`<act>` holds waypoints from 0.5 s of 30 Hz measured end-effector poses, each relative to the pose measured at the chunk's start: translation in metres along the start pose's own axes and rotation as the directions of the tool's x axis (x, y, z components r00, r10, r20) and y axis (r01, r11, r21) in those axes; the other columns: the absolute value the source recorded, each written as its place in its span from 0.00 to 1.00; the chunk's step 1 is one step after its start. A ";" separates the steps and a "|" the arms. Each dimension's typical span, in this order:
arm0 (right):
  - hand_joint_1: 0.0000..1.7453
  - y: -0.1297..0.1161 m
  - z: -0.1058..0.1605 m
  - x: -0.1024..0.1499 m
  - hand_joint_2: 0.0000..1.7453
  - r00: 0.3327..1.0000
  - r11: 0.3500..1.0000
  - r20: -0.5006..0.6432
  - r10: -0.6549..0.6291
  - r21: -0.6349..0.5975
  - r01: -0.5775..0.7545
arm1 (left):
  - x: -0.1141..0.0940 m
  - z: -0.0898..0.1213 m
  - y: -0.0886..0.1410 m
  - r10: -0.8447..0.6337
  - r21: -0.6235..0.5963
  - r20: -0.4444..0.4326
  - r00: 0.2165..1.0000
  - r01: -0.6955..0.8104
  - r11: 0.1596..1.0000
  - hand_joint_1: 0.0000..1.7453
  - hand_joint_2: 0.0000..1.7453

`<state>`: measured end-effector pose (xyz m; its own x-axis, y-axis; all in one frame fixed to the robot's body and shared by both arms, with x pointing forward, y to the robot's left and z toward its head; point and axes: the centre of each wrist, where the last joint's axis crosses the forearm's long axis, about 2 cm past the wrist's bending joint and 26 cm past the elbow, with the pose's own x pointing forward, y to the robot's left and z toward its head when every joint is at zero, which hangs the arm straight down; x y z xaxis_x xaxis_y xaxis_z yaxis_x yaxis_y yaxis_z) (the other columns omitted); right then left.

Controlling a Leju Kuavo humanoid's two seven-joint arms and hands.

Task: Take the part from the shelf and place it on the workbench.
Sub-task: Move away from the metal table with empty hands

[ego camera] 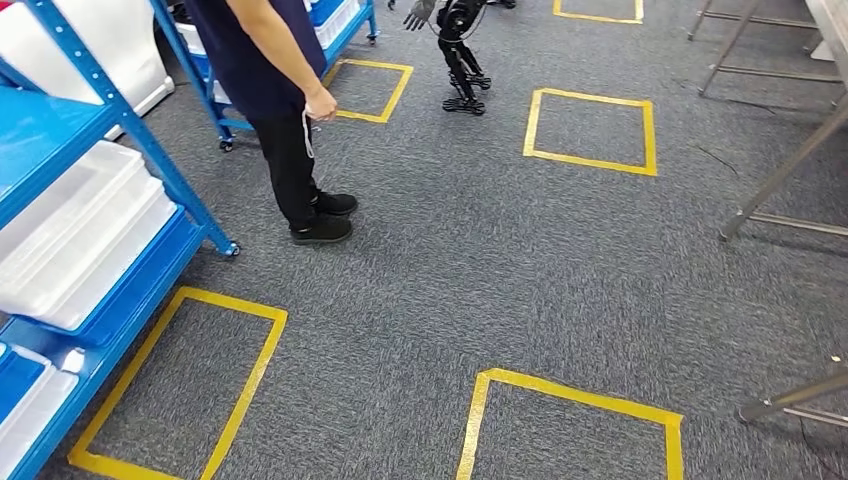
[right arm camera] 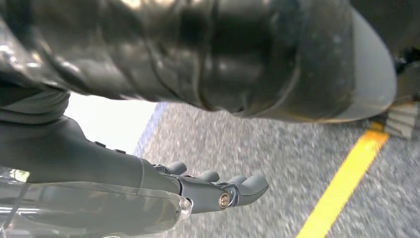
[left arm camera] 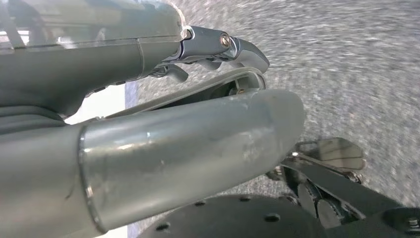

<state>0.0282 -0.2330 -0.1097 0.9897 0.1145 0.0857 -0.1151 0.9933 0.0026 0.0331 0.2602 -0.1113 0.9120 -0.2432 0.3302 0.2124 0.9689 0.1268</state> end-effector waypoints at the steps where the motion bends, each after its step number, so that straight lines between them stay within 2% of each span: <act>1: 0.00 0.000 0.000 0.000 0.00 1.000 1.000 0.001 0.001 0.001 -0.001 | 0.000 0.000 0.001 0.000 0.001 0.000 1.000 0.000 1.000 0.00 0.00; 15: 0.00 0.004 0.000 0.000 0.00 1.000 1.000 -0.003 -0.001 0.007 0.002 | 0.002 -0.001 0.001 -0.001 0.001 0.002 1.000 0.001 1.000 0.00 0.00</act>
<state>0.0274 -0.2294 -0.1093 0.9902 0.1130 0.0826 -0.1142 0.9934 0.0098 0.0351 0.2607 -0.1112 0.9112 -0.2445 0.3317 0.2131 0.9685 0.1284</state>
